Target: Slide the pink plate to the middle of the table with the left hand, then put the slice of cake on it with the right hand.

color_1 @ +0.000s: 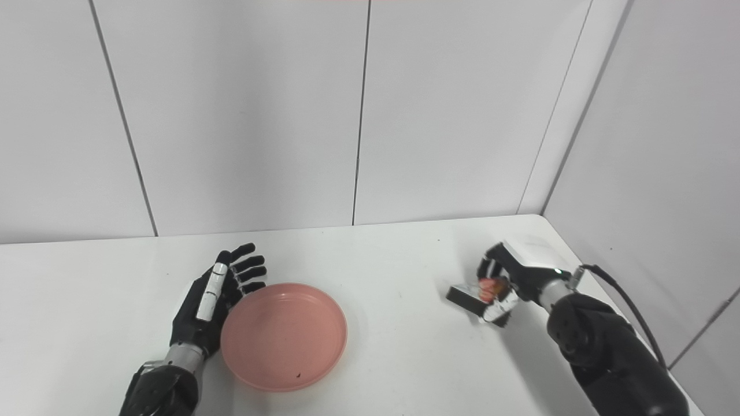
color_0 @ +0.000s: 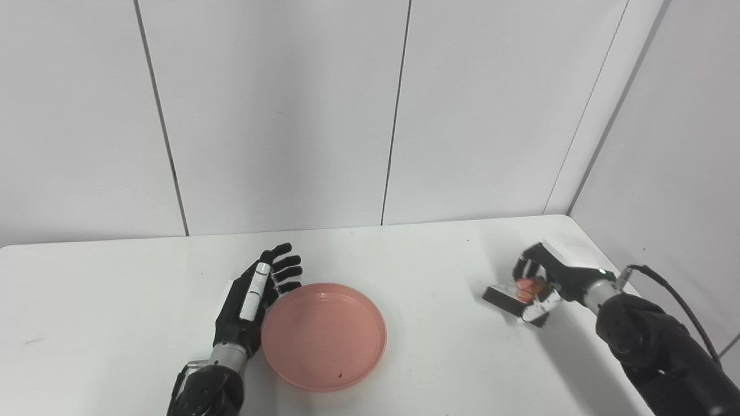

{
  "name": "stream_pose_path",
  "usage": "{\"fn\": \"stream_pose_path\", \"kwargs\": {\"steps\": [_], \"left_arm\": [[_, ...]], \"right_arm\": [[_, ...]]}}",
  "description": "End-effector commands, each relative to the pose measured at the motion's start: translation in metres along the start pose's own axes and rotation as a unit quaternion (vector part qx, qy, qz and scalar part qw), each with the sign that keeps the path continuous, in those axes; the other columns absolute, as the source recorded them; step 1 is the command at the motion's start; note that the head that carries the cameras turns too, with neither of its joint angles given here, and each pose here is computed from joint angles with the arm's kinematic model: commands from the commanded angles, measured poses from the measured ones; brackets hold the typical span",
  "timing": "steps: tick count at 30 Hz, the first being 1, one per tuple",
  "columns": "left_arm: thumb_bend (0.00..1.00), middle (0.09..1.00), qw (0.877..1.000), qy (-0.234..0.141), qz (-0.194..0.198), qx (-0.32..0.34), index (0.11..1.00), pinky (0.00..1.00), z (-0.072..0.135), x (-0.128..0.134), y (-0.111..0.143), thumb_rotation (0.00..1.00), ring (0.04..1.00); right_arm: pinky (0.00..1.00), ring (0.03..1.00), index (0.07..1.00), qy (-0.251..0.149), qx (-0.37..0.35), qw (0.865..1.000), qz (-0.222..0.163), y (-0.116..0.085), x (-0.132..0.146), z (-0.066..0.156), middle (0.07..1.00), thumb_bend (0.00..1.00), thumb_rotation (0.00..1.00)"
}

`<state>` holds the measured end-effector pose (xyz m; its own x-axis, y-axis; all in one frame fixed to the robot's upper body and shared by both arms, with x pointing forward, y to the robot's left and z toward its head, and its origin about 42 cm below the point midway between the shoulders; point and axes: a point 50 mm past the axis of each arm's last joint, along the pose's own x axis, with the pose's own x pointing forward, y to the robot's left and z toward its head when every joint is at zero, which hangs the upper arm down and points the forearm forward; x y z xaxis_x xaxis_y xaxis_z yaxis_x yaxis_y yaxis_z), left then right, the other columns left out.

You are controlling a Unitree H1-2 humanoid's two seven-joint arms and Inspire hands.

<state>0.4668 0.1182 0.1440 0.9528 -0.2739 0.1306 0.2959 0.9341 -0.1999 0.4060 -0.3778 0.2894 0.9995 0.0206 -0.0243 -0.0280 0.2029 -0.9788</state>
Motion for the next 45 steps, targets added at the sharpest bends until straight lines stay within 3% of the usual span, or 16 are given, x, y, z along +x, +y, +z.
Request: {"fn": "stream_pose_path", "kwargs": {"steps": [1,3,5,8,12,14,18,20,23,24,34,36,38,41,44,45], "left_arm": [[0.69,0.733,0.998,0.066,0.015,-0.009,0.736,0.65,-0.033,-0.019,0.005,0.82,0.732],[0.69,0.732,0.998,0.065,0.015,-0.011,0.738,0.66,-0.033,-0.019,0.004,0.82,0.735],[0.68,0.733,0.998,0.064,0.015,-0.012,0.737,0.66,-0.033,-0.018,0.002,0.82,0.736],[0.68,0.732,0.998,0.064,0.015,-0.01,0.734,0.66,-0.033,-0.018,-0.001,0.83,0.732],[0.67,0.734,0.998,0.063,0.014,-0.012,0.735,0.65,-0.034,-0.017,-0.005,0.83,0.732],[0.66,0.731,0.998,0.064,0.014,-0.017,0.731,0.66,-0.035,-0.016,-0.008,0.83,0.733],[0.66,0.733,0.998,0.066,0.013,-0.02,0.728,0.66,-0.037,-0.015,-0.011,0.83,0.733],[0.66,0.733,0.998,0.067,0.013,-0.019,0.728,0.67,-0.038,-0.013,-0.013,0.83,0.733],[0.67,0.732,0.997,0.067,0.013,-0.02,0.736,0.67,-0.039,-0.013,-0.016,0.83,0.733],[0.67,0.732,0.997,0.067,0.013,-0.019,0.736,0.67,-0.039,-0.012,-0.016,0.83,0.733],[0.71,0.725,0.998,0.065,0.01,-0.014,0.719,0.63,-0.041,-0.012,-0.026,0.82,0.717],[0.71,0.719,0.998,0.065,0.011,-0.015,0.713,0.64,-0.042,-0.011,-0.028,0.83,0.715],[0.71,0.714,0.998,0.065,0.011,-0.014,0.715,0.64,-0.042,-0.01,-0.03,0.83,0.718],[0.68,0.706,0.998,0.067,0.013,-0.014,0.71,0.64,-0.042,-0.009,-0.033,0.84,0.708],[0.67,0.704,0.998,0.067,0.012,-0.013,0.707,0.63,-0.042,-0.008,-0.035,0.84,0.702],[0.66,0.7,0.998,0.067,0.012,-0.014,0.704,0.63,-0.042,-0.008,-0.036,0.84,0.699]], "right_arm": [[0.33,0.402,0.482,-0.036,-0.018,0.997,-0.061,-0.044,0.002,0.021,0.475,0.53,0.01],[0.45,0.503,0.459,-0.054,-0.021,0.996,-0.07,-0.054,0.0,0.039,0.517,0.52,0.01],[0.44,0.539,0.45,-0.069,-0.017,0.995,-0.074,-0.061,-0.003,0.052,0.537,0.52,0.0],[0.4,0.486,0.462,-0.097,-0.008,0.992,-0.08,-0.07,-0.005,0.072,0.517,0.53,0.0],[0.37,0.447,0.484,-0.105,-0.003,0.991,-0.081,-0.075,-0.003,0.086,0.49,0.53,0.0],[0.3,0.383,0.502,-0.111,0.0,0.991,-0.078,-0.075,0.0,0.094,0.442,0.53,0.0],[0.33,0.407,0.496,-0.141,0.001,0.987,-0.077,-0.072,0.006,0.106,0.467,0.53,0.0],[0.31,0.395,0.498,-0.159,0.006,0.984,-0.076,-0.07,0.009,0.113,0.467,0.53,0.0],[0.16,0.221,0.485,-0.197,0.013,0.977,-0.079,-0.064,0.011,0.14,0.469,0.53,0.0],[0.15,0.215,0.484,-0.206,0.015,0.975,-0.077,-0.062,0.011,0.149,0.469,0.53,0.0],[0.15,0.219,0.482,-0.261,0.042,0.964,-0.034,-0.036,0.017,0.206,0.47,0.53,0.0],[0.18,0.258,0.502,-0.263,0.041,0.964,-0.025,-0.031,0.018,0.212,0.415,0.53,0.0],[0.24,0.313,0.508,-0.265,0.041,0.963,-0.019,-0.025,0.019,0.216,0.421,0.53,0.0],[0.17,0.24,0.488,-0.268,0.04,0.963,-0.01,-0.015,0.019,0.218,0.453,0.53,0.0],[0.15,0.222,0.483,-0.266,0.032,0.963,0.013,-0.001,0.022,0.218,0.468,0.53,0.0],[0.17,0.246,0.494,-0.266,0.032,0.963,0.02,0.003,0.023,0.217,0.433,0.53,0.0]]}}
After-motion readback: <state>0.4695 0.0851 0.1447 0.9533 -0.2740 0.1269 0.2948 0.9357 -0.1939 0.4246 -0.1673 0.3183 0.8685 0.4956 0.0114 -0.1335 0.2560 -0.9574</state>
